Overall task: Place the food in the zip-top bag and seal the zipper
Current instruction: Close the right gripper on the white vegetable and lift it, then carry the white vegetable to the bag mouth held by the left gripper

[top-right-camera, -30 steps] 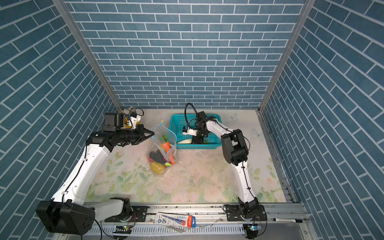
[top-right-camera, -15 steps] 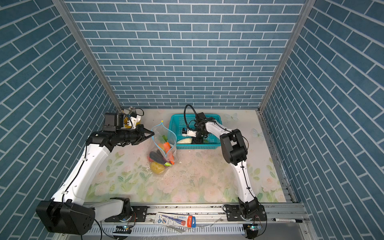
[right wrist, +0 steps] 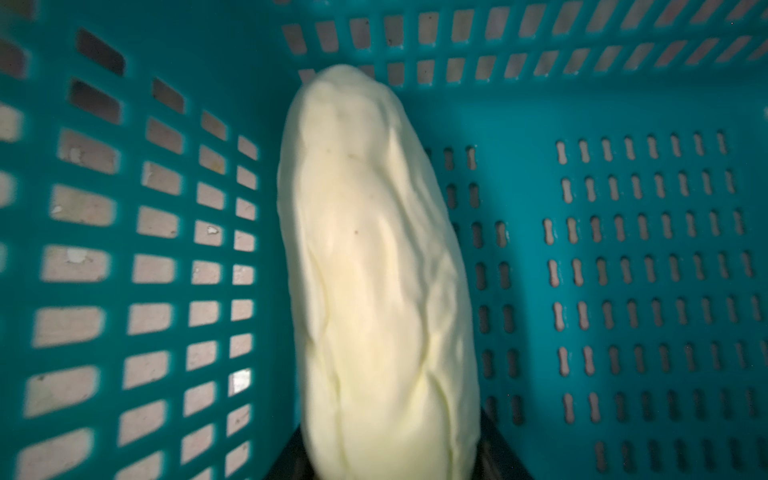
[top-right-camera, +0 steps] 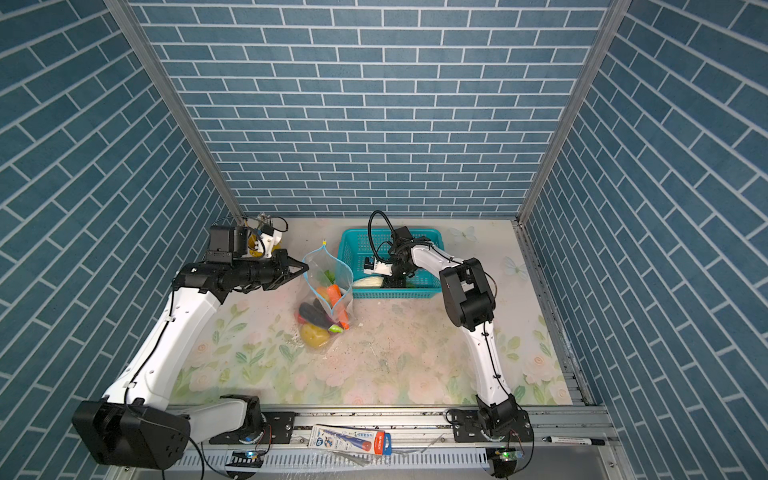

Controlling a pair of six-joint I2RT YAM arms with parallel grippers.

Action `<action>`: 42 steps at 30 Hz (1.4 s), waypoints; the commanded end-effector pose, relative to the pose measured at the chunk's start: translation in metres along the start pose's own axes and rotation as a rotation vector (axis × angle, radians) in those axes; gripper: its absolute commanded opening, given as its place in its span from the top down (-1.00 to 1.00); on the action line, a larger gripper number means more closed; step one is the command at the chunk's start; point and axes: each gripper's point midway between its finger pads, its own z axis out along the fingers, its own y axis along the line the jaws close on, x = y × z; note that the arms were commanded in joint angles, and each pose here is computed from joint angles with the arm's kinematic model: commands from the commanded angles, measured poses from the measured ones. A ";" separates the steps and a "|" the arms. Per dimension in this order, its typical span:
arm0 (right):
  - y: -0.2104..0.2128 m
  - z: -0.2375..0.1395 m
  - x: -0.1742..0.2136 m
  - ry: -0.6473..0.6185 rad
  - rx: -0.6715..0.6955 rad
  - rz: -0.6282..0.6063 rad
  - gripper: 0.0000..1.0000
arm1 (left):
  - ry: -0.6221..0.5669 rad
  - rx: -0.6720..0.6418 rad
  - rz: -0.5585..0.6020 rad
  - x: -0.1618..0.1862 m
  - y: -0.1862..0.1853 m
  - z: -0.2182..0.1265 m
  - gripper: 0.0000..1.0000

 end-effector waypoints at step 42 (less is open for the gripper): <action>0.067 -0.186 -0.023 0.174 0.289 -0.074 0.25 | -0.001 0.002 0.013 -0.015 -0.018 -0.006 1.00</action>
